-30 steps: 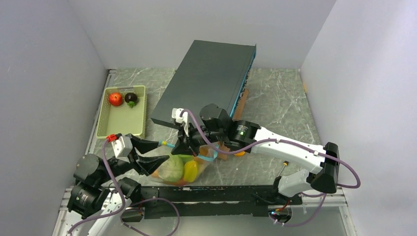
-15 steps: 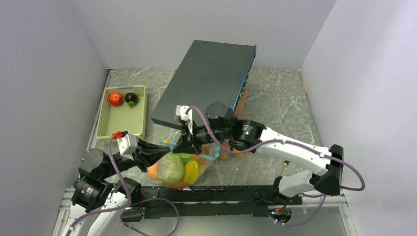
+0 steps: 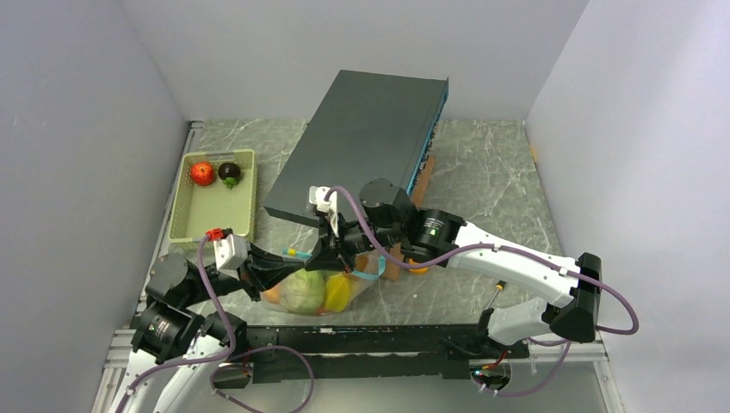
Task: Place the food in the zip-top bag and seal the zipper
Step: Zip the zipper food storage bag at the center of the board.
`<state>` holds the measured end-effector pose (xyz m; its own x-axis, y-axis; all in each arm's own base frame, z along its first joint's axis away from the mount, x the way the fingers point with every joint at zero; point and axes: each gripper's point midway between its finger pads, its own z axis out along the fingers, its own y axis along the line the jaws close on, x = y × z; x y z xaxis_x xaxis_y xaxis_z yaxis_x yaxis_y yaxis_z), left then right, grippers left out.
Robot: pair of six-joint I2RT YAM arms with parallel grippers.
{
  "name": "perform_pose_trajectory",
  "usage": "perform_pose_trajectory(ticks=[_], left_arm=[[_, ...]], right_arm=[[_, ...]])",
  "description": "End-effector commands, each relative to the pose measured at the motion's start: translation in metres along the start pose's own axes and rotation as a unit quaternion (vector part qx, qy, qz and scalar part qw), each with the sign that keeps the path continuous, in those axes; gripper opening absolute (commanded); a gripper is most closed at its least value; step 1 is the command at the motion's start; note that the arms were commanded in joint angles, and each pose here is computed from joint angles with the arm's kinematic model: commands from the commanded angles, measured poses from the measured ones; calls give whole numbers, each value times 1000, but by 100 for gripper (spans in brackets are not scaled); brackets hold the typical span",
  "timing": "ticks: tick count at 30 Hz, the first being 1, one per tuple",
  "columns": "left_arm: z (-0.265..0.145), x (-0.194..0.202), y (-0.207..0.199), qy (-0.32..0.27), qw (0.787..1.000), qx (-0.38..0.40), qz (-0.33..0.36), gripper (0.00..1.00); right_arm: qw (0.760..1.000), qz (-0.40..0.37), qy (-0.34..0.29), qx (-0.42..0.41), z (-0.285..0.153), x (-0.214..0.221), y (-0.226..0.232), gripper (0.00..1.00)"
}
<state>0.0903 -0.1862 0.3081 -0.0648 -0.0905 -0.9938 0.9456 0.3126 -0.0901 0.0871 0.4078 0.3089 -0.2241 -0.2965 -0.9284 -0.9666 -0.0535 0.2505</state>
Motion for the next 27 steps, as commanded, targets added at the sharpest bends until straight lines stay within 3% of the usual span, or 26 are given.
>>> perform_pose_trajectory(ticks=[1, 4, 13, 15, 19, 21, 22, 24, 27], left_arm=[[-2, -8, -13, -21, 999, 31, 18, 6], [-3, -12, -20, -29, 998, 46, 19, 28], [-1, -13, -19, -17, 999, 46, 12, 35], [-1, -15, -20, -20, 998, 51, 11, 33], [1, -14, -20, -15, 998, 55, 4, 15], [2, -14, -16, -10, 999, 44, -3, 1], [2, -15, -13, -10, 999, 36, -4, 0], [1, -13, -11, -9, 1000, 26, -10, 0], [-1, -11, -4, -13, 1000, 0, -16, 0]], right_arm=[[998, -32, -55, -22, -3, -31, 11, 0], [998, -31, -56, -24, -3, -31, 11, 0], [997, -33, -56, -43, -2, -33, 17, 0], [997, -33, -52, -47, -1, -31, 18, 0], [997, -36, -48, -54, -1, -29, 20, 0], [997, -36, -43, -58, 0, -28, 20, 0], [997, -34, -41, -56, 0, -28, 20, 0], [998, -26, -38, -42, 0, -28, 16, 11], [999, -11, -35, -27, -2, -31, 13, 42]])
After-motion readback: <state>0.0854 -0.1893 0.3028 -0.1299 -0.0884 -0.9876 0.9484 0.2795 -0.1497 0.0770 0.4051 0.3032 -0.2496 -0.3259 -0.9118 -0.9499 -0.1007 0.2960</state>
